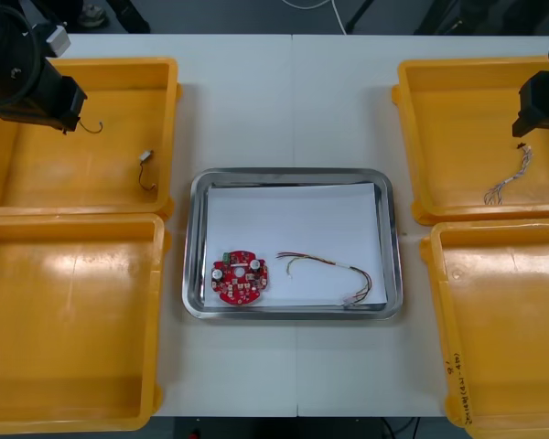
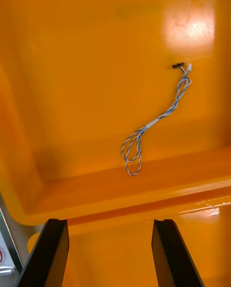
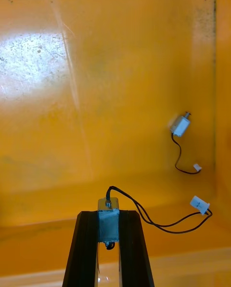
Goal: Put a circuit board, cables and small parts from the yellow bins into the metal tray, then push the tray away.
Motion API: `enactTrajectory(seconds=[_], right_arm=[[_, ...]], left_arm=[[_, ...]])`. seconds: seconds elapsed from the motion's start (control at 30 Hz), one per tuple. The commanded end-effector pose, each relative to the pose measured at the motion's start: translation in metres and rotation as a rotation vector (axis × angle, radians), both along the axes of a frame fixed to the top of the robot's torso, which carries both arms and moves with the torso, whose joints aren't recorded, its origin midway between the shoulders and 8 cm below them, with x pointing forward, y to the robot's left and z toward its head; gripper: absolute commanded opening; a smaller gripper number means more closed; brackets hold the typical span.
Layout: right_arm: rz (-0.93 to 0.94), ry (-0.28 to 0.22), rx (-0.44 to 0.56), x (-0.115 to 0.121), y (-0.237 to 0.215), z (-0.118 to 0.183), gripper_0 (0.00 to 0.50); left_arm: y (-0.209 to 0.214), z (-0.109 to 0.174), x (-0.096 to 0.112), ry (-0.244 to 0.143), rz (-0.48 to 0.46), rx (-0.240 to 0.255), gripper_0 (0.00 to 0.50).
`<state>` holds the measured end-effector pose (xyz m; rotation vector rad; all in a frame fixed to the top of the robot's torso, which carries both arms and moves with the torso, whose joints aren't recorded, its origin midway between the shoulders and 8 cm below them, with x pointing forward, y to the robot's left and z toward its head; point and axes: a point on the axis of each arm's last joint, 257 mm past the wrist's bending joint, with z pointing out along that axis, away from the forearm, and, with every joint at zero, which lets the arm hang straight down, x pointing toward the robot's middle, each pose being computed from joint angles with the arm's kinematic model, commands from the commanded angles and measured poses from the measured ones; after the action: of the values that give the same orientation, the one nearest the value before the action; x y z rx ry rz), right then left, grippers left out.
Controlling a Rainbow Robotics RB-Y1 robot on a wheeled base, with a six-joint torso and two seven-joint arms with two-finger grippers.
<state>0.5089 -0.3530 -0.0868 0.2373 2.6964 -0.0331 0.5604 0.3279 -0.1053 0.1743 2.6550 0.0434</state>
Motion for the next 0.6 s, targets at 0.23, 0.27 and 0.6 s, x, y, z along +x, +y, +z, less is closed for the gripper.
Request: enactTrajectory(seconds=[0.23,0.27,0.6], right_arm=[[-0.243,-0.001,0.127,0.017,-0.029,0.015,0.500],[-0.271,0.008,0.133,0.018,-0.031,0.012,0.500],[-0.460,-0.048,0.240,0.047,-0.029,-0.002,0.500]], left_arm=[[-0.049,0.016,-0.031,-0.033,0.143,-0.112,0.000],[-0.054,0.016,-0.035,-0.035,0.145,-0.118,0.001],[-0.113,0.006,-0.051,-0.064,0.138,-0.141,0.000]])
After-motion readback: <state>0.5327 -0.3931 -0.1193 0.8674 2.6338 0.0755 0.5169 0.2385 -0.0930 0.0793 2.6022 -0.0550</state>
